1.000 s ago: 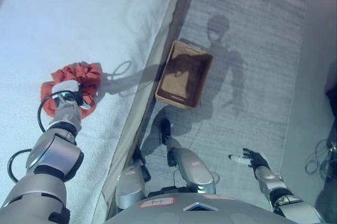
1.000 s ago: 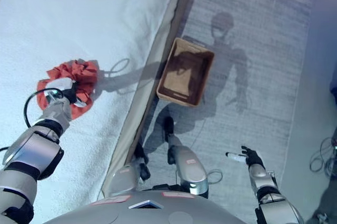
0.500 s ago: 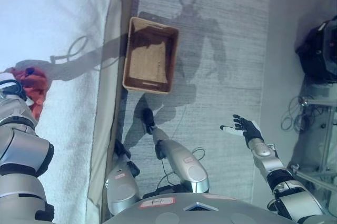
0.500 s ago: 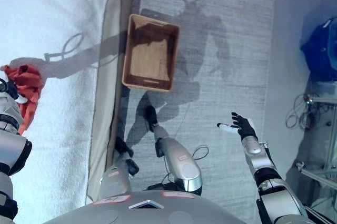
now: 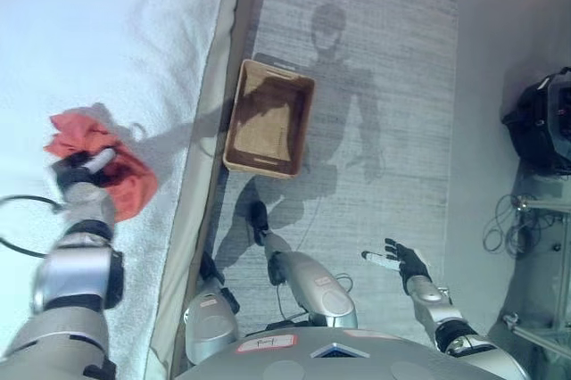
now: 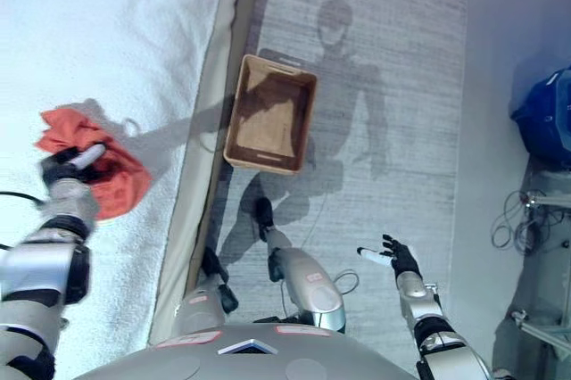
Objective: Put the clothes on the bed into the basket.
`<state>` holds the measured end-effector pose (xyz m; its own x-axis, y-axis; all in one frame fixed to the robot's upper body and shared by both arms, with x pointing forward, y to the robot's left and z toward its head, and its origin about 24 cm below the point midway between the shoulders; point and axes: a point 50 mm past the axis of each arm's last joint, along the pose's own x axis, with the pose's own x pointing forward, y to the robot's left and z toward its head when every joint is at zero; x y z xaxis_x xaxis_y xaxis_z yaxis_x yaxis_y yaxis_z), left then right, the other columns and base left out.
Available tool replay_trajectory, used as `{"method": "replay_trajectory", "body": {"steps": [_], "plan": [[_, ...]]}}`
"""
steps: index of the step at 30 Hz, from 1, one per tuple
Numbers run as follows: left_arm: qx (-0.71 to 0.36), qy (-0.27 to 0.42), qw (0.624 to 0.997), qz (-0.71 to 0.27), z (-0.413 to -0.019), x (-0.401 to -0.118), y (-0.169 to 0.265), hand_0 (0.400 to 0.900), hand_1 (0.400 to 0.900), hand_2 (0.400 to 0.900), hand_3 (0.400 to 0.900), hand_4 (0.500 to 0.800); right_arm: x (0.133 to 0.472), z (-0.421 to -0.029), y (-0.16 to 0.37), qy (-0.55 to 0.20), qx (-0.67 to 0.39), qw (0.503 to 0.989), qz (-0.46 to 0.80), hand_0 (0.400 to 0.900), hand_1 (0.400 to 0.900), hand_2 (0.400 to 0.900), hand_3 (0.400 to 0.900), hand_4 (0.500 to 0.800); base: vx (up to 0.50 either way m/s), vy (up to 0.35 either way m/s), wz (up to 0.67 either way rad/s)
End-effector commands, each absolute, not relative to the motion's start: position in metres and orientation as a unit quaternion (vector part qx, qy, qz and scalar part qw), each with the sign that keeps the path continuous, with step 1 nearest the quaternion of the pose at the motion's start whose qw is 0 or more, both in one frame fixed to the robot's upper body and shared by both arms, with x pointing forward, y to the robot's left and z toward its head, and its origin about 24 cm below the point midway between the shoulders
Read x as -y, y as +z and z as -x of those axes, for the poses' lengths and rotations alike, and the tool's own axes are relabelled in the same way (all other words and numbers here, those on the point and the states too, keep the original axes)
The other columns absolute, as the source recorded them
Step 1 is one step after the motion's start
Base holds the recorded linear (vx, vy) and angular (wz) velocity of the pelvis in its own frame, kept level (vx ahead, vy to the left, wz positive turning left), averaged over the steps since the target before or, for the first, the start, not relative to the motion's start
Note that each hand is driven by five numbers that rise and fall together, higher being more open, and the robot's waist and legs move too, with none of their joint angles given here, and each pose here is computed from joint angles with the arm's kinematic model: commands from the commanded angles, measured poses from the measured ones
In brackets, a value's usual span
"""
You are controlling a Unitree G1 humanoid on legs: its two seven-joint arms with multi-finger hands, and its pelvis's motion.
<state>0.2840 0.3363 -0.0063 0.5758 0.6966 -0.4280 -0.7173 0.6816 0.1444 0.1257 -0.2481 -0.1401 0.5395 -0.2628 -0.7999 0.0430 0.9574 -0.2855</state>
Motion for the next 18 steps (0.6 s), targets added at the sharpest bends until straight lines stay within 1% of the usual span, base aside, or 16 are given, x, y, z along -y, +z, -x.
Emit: {"method": "replay_trajectory", "body": {"steps": [1, 2, 4, 5, 8, 11, 18], "plan": [[-0.137, 0.314, 0.932, 0.122, -0.326, -0.27, 0.009, 0.4, 0.4, 0.4, 0.4, 0.5, 0.298, -0.109, -0.129, -0.177, -0.478, 0.847, 0.151, 0.9, 0.9, 0.9, 0.9, 0.8, 0.022, -0.009, -0.04], [-0.108, 0.285, 0.941, 0.146, -0.336, -0.253, 0.018, 0.4, 0.4, 0.4, 0.4, 0.5, 0.302, -0.104, -0.13, -0.184, -0.487, 0.839, 0.156, 0.9, 0.9, 0.9, 0.9, 0.8, 0.019, -0.002, -0.04], [-0.095, 0.272, 0.944, 0.158, -0.341, -0.246, 0.023, 0.4, 0.4, 0.4, 0.4, 0.5, 0.306, -0.098, -0.13, -0.188, -0.495, 0.834, 0.159, 0.9, 0.9, 0.9, 0.9, 0.8, 0.042, 0.004, -0.1], [-0.072, 0.238, 0.954, 0.168, -0.348, -0.231, 0.034, 0.4, 0.4, 0.4, 0.4, 0.5, 0.311, -0.091, -0.13, -0.195, -0.506, 0.824, 0.164, 0.9, 0.9, 0.9, 0.9, 0.8, 0.063, 0.013, -0.17], [-0.065, 0.206, 0.962, 0.164, -0.354, -0.22, 0.039, 0.4, 0.4, 0.4, 0.4, 0.5, 0.323, -0.079, -0.128, -0.212, -0.521, 0.809, 0.173, 0.9, 0.9, 0.9, 0.9, 0.8, 0.049, 0.013, -0.2], [-0.06, 0.187, 0.969, 0.15, -0.36, -0.214, 0.046, 0.4, 0.4, 0.4, 0.4, 0.5, 0.331, -0.076, -0.125, -0.221, -0.525, 0.803, 0.177, 0.9, 0.9, 0.9, 0.9, 0.8, 0.028, 0.006, -0.2], [-0.049, 0.169, 0.978, 0.109, -0.372, -0.215, 0.064, 0.4, 0.4, 0.4, 0.4, 0.5, 0.341, -0.074, -0.12, -0.237, -0.52, 0.801, 0.177, 0.9, 0.9, 0.9, 0.9, 0.8, 0.034, -0.018, -0.31]]}}
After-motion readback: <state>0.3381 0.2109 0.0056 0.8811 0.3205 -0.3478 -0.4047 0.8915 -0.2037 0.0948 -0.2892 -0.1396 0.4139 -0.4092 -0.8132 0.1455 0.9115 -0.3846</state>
